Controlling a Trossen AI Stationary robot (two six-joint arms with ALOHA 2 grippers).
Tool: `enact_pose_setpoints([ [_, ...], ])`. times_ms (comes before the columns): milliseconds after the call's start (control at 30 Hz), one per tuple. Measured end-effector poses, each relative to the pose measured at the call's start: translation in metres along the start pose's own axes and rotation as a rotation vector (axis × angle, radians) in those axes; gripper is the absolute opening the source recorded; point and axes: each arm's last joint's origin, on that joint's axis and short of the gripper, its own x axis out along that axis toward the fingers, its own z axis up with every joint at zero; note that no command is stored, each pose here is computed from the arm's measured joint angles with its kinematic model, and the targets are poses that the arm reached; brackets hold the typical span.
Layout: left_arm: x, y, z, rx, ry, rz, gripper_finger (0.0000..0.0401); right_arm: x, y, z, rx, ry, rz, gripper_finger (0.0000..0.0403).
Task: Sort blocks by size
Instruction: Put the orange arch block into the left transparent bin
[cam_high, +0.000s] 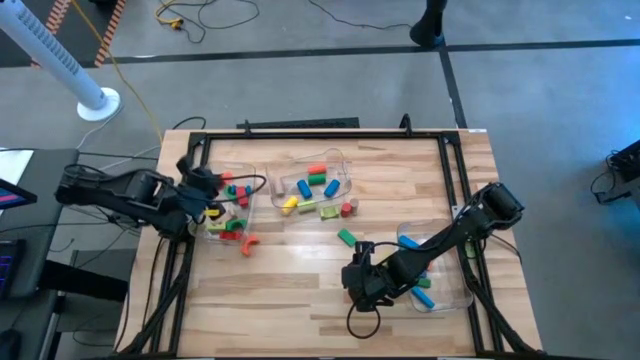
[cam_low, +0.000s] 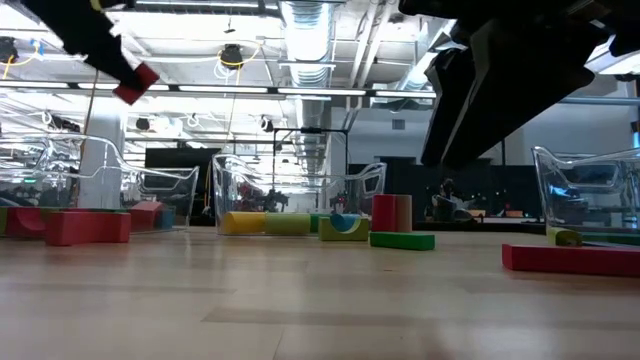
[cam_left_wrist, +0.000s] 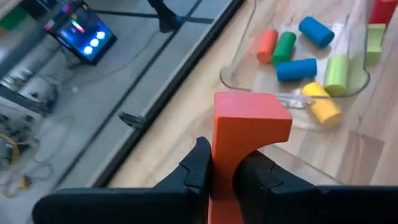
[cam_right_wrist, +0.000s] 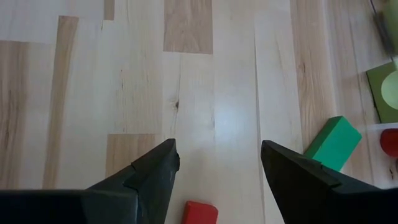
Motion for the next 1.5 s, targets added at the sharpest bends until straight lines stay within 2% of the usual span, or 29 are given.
enact_pose_setpoints([
  [100,0.008,-0.002,-0.012,-0.041,0.018,-0.020,0.0045,0.001,-0.002,0.001,0.000,0.000,-0.002,0.0265],
  [233,0.011,-0.003,-0.006,-0.104,-0.006,-0.060,0.0045,0.002,-0.004,0.002,0.004,0.000,-0.005,0.0265],
  [333,0.017,-0.003,-0.006,-0.123,0.030,-0.032,0.0045,0.002,-0.004,0.002,0.005,0.000,-0.006,0.0265],
  [467,0.027,-0.005,-0.005,-0.172,0.107,-0.049,0.0045,0.002,-0.004,0.002,0.004,-0.001,-0.005,0.0265],
  [800,0.055,-0.019,0.011,-0.197,0.134,-0.115,0.0045,0.001,-0.002,0.002,0.002,-0.005,-0.002,0.0265],
  [967,0.065,-0.020,0.015,-0.199,0.126,-0.081,0.0045,0.000,0.001,0.000,-0.009,-0.010,-0.002,0.0265],
  [1267,0.084,-0.017,-0.022,-0.344,0.122,-0.001,0.0045,-0.004,0.010,-0.003,-0.062,-0.031,-0.014,0.0265],
  [1500,0.084,-0.020,-0.035,-0.426,0.141,-0.027,0.0045,-0.006,0.012,-0.004,-0.089,-0.032,-0.009,0.0265],
])
